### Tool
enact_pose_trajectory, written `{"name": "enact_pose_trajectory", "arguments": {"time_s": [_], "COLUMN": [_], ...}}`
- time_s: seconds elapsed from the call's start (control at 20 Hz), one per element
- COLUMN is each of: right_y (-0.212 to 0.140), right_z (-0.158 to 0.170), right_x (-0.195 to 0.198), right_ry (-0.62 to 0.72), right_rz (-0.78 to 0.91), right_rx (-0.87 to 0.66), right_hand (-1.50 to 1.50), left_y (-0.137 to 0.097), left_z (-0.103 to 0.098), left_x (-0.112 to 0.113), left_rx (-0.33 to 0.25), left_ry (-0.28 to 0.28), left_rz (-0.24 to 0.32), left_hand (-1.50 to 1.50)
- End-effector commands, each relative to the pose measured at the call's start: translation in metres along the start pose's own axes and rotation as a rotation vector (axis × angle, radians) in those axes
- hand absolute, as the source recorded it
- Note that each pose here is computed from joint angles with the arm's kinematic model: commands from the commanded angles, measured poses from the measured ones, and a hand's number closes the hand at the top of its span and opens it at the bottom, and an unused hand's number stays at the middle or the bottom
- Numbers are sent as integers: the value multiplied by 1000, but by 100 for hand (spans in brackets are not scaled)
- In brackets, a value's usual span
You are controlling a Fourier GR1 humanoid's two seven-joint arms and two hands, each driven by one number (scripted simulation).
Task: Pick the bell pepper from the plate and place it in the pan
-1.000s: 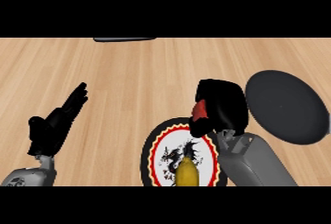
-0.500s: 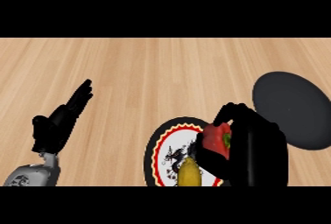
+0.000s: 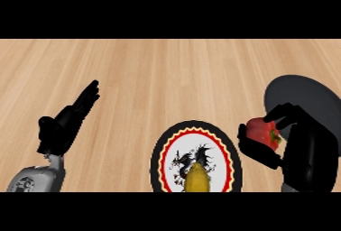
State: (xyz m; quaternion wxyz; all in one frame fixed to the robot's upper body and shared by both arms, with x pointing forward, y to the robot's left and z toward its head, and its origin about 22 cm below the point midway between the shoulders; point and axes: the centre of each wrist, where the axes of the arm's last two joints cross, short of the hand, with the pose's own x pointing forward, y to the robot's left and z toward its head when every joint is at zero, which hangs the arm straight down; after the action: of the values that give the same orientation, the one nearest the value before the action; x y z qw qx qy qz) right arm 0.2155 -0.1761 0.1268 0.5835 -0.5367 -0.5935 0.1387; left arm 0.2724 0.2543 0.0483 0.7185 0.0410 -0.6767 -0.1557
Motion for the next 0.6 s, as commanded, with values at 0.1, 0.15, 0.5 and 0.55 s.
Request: {"name": "enact_pose_trajectory", "arguments": {"time_s": [0.1, 0.15, 0.5, 0.55], "right_y": [9, 10, 29, 29], "right_z": [-52, -64, -112, -109], "right_x": [-68, -70, -130, -126], "right_ry": [45, 69, 89, 59], "right_rz": [29, 64, 83, 69], "right_rx": [-95, -105, -136, -132], "right_hand": [150, 150, 150, 150], "left_y": [-15, 3, 0, 15], "left_z": [-10, 3, 20, -12], "left_x": [-1, 8, -3, 18], "left_rx": [16, -6, -24, 4], "left_ry": [0, -2, -7, 3], "left_rz": [3, -14, -2, -12], "left_hand": [0, 0, 0, 0]}}
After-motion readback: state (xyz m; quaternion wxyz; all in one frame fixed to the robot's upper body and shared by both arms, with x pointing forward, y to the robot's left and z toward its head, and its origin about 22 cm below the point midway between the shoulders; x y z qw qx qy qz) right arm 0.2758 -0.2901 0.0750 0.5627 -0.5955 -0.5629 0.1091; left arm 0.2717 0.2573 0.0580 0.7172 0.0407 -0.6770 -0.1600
